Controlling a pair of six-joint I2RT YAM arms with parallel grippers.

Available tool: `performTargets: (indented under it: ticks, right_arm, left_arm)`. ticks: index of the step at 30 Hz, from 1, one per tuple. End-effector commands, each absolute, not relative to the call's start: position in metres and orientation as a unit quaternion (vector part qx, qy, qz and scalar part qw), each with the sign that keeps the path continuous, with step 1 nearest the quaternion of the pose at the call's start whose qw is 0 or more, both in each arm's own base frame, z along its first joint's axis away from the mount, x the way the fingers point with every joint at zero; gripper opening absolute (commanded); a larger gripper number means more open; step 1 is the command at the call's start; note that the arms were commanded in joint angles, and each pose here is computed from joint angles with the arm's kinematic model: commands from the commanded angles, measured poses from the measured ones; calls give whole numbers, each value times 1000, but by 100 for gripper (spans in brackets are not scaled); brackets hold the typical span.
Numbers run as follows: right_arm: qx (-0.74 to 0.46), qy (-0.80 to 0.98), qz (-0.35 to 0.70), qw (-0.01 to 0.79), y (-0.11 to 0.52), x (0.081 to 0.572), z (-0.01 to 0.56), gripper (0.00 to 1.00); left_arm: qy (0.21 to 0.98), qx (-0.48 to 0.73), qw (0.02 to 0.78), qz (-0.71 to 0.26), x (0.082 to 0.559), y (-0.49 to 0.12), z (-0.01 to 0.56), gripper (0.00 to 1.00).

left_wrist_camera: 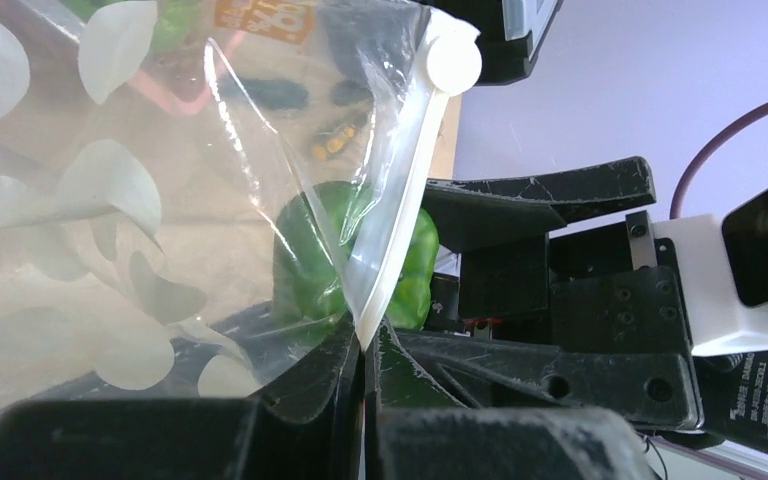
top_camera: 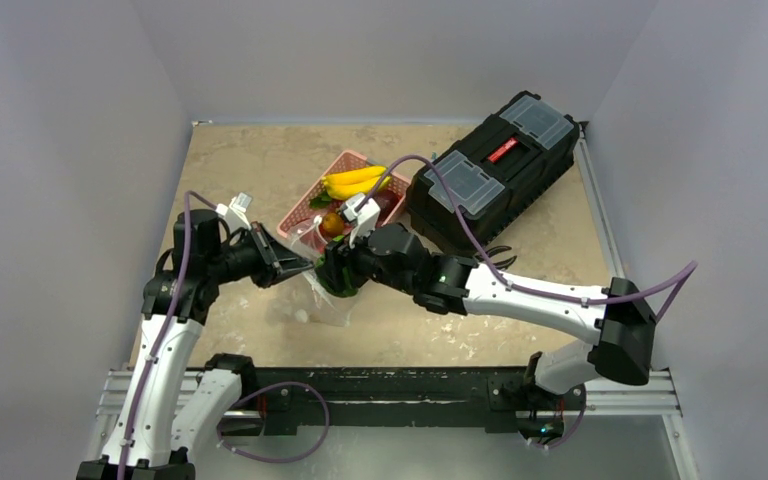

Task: Place the food in the zip-top bag and seal the zipper
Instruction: Place the fake vegetable in the zipper food storage bag, then adjust the zipper food storage bag at the center of the board.

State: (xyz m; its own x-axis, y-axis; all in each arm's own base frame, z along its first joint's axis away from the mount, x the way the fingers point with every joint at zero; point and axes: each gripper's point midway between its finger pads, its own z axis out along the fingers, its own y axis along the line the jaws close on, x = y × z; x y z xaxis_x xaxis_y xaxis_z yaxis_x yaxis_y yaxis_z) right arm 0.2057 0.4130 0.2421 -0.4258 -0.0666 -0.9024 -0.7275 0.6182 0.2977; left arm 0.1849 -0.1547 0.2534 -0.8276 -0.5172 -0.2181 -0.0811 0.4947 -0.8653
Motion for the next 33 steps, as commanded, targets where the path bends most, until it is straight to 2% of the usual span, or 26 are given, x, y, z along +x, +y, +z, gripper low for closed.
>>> performTargets:
  ticks: [1,5,8,11,17,25,28,32,33]
  right_arm:
    - [-262,751,347,496,414,209,268,63]
    - [-272,705,460,467,425,178,306,84]
    - [-263,679,516,451,422,170,331,87]
    - [-252,677,534,440,417,176,335,83]
    - [-220,719,471,461,394,206,310,72]
    - [-247,766,407,432,395,204,246,74]
    - [-263,778,379,426,403,202,224,71]
    - [-277,781,377,414,419,202,213,57]
    - [-280,774,383,419,424,203,220,45]
  left_arm:
    - [823,-161,263,-477,189,-155,272,0]
    - [826,-163,258,-473,190,-155,266,0]
    - [828,-162,255,-472,190,-155,263,0]
    - [828,-161,256,-473,191,-155,264,0]
    - [829,-166,257,-468,188,-153,263,0]
    - [832,-170,269,-455,186,-149,264,0]
    - [834,-176,281,-441,185,-144,264,0]
    - [834,-179,299,-428,182,-138,268,0]
    - [835,-180,305,-422,181,-136,269,0]
